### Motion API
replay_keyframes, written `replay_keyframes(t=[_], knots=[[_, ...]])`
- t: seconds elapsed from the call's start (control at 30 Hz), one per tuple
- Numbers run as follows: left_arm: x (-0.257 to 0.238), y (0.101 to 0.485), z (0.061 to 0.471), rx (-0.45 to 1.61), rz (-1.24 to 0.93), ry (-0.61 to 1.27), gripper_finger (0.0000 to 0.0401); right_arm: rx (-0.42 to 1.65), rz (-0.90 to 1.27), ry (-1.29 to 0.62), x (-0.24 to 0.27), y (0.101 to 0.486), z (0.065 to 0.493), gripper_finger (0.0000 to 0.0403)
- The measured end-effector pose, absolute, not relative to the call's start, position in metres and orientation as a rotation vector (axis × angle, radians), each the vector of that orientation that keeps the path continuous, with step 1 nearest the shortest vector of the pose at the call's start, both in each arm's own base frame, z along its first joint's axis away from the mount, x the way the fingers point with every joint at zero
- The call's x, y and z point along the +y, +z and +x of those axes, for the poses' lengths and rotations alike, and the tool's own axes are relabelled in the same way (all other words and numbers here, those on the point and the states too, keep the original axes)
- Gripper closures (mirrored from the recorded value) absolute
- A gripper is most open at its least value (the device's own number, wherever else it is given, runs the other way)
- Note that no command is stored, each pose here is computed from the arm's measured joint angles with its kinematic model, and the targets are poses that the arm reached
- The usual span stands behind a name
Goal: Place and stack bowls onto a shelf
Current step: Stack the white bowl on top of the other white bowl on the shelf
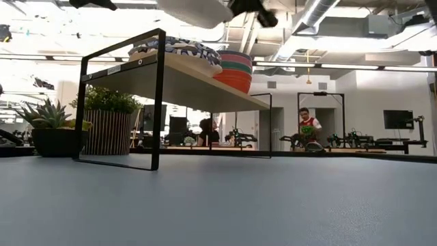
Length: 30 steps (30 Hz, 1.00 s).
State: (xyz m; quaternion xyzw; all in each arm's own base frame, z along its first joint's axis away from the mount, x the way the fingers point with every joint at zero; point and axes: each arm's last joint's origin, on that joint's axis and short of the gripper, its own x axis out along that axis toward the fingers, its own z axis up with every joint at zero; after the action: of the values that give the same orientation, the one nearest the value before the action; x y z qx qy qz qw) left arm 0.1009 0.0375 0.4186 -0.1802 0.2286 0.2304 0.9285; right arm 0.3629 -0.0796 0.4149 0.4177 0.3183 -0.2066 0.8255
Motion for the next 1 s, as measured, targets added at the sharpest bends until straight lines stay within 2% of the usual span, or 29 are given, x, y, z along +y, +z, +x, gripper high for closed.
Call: replay_keyframes(t=[0.2, 0.37, 0.57, 0.83, 1.0], knots=[[0.038, 0.419, 0.101, 0.471, -0.357, 0.473, 0.0158, 0.784, 0.892, -0.432, -0.086, 0.388, 0.381, 0.0381], [0.038, 0.419, 0.101, 0.471, -0.354, 0.473, 0.0158, 0.787, 0.898, -0.449, -0.093, 0.384, 0.382, 0.038], [0.038, 0.419, 0.101, 0.475, -0.335, 0.469, 0.0158, 0.774, 0.899, -0.47, -0.099, 0.385, 0.381, 0.0342], [0.038, 0.419, 0.101, 0.479, -0.316, 0.467, 0.0158, 0.773, 0.871, -0.449, -0.099, 0.385, 0.381, 0.0316], [0.038, 0.419, 0.101, 0.479, -0.316, 0.467, 0.0158, 0.723, 0.867, -0.429, -0.101, 0.389, 0.385, 0.0284]])
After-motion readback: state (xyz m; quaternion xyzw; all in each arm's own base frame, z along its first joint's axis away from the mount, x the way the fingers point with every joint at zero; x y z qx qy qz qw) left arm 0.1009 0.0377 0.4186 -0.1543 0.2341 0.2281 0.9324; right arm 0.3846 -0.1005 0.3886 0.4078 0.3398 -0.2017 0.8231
